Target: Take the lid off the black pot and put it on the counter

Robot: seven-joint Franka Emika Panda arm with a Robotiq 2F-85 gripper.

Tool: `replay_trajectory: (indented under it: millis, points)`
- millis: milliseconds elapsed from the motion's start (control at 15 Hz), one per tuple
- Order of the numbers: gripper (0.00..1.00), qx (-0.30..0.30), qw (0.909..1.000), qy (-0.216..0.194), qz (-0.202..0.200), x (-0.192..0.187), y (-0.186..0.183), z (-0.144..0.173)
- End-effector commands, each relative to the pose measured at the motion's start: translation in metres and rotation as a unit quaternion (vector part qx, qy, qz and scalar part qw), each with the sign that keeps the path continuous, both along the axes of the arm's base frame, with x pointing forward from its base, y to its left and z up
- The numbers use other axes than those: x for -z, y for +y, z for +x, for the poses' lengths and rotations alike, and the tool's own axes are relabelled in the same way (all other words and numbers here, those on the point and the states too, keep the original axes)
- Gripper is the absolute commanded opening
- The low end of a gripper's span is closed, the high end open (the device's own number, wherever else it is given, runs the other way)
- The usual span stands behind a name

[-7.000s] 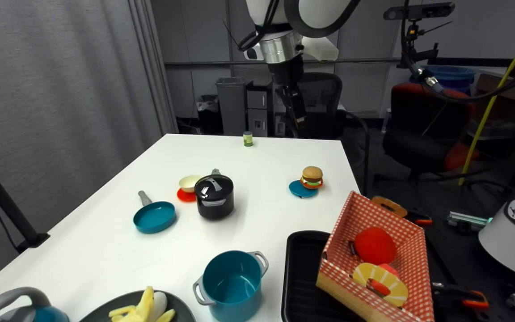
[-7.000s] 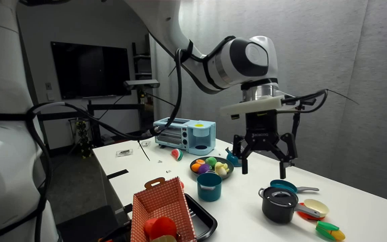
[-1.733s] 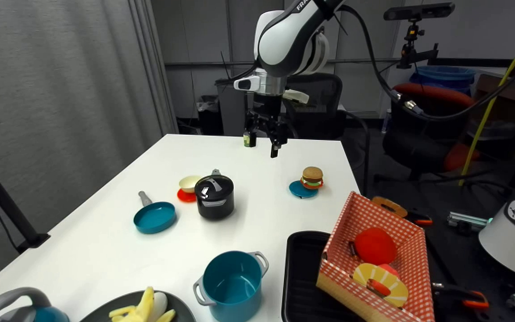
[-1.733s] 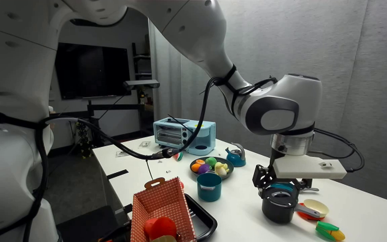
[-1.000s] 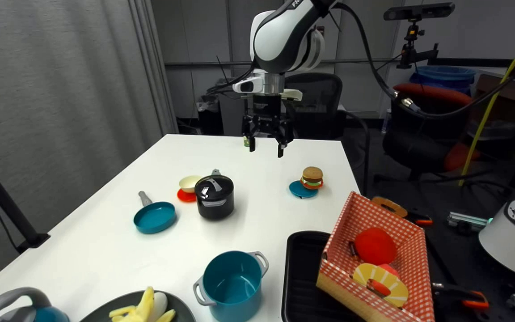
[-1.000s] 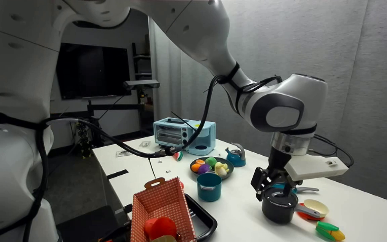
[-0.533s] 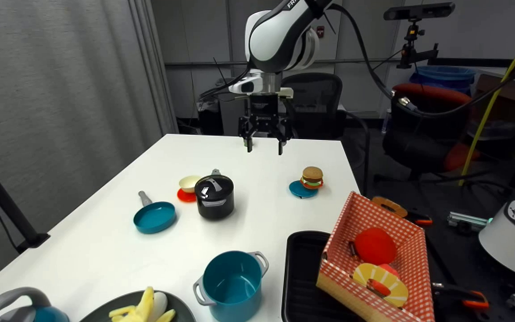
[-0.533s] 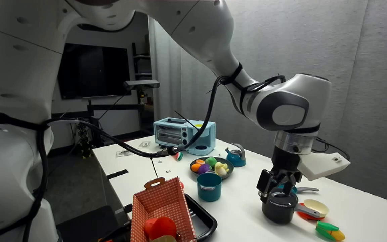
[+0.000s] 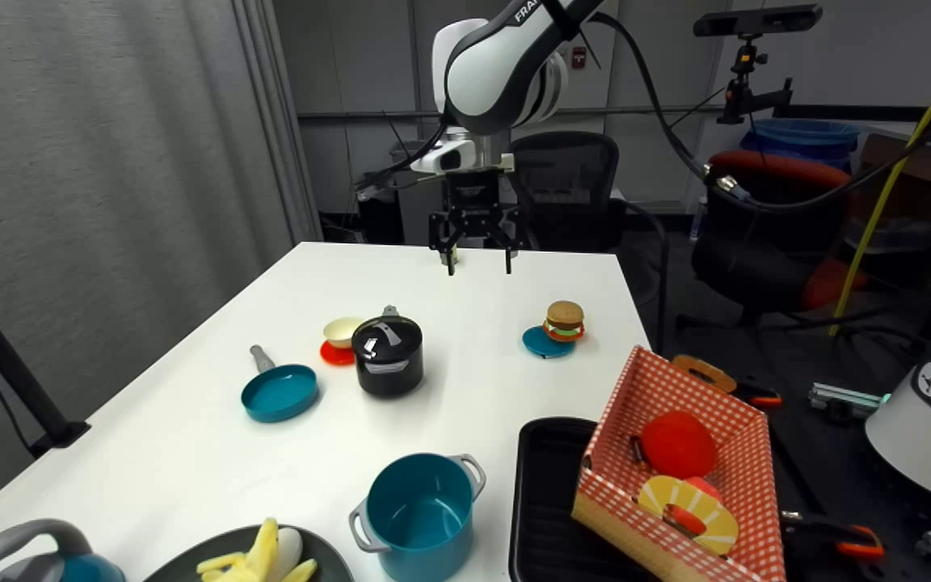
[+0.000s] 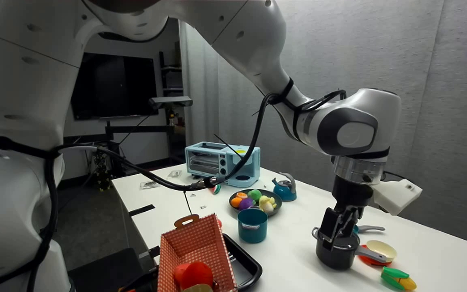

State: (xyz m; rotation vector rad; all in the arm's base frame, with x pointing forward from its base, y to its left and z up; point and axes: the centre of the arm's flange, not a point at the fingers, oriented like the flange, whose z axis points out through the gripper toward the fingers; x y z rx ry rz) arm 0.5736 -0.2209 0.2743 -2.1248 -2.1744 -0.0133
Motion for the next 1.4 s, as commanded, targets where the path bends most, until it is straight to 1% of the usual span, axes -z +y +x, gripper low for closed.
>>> replay_trajectory:
  millis: [0,67,200,533,600,800,933,1067,1200,1333]
  points:
    - [1.00,-0.014,0.9986,0.052,0.002,-0.002,-0.007,0.004]
    - [1.00,-0.005,0.9998,0.021,0.002,0.002,-0.001,-0.003]
    - [1.00,-0.005,0.9992,0.038,0.009,0.002,-0.002,-0.006]
    - [1.00,-0.007,0.9992,0.038,0.006,0.001,-0.002,-0.006]
    - [1.00,-0.019,0.9991,0.037,0.007,0.002,-0.003,-0.005]
    - [1.00,-0.086,0.9955,0.040,0.001,0.001,-0.008,-0.004]
    - [1.00,-0.141,0.9891,0.043,-0.003,0.001,-0.012,-0.003]
    - [1.00,-0.190,0.9809,0.042,-0.007,0.001,-0.014,-0.001]
    - [1.00,-0.240,0.9696,0.045,-0.013,0.001,-0.017,0.000]
    - [1.00,-0.288,0.9559,0.052,-0.020,0.000,-0.019,0.001]
